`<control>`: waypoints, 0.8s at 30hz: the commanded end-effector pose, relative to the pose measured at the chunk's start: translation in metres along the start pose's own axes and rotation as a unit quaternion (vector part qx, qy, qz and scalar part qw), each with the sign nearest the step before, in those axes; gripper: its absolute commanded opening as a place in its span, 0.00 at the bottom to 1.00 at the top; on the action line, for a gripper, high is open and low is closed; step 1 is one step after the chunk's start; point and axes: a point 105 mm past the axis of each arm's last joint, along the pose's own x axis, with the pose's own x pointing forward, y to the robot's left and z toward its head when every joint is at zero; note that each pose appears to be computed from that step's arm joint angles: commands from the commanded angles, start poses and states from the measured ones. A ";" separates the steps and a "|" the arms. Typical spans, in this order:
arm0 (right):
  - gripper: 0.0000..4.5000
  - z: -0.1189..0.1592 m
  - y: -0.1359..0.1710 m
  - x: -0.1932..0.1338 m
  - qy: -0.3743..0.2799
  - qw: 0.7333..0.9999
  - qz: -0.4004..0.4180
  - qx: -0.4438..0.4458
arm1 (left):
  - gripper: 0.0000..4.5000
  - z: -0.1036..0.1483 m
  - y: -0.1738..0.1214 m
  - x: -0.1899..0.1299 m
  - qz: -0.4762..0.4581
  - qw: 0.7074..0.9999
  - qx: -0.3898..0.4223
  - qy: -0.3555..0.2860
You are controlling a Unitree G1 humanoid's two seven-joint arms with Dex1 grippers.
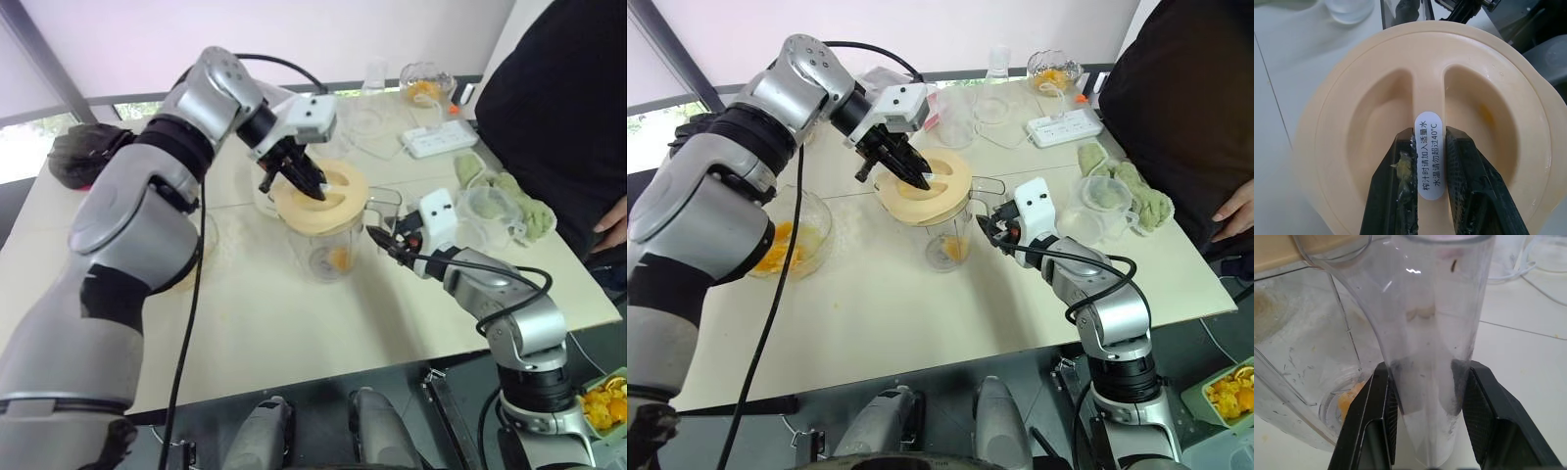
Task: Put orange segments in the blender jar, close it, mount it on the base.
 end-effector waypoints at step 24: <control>0.38 0.041 0.027 0.003 -0.088 0.994 0.055 -0.023 | 0.05 -0.016 -0.026 0.031 -0.083 0.997 0.004 0.005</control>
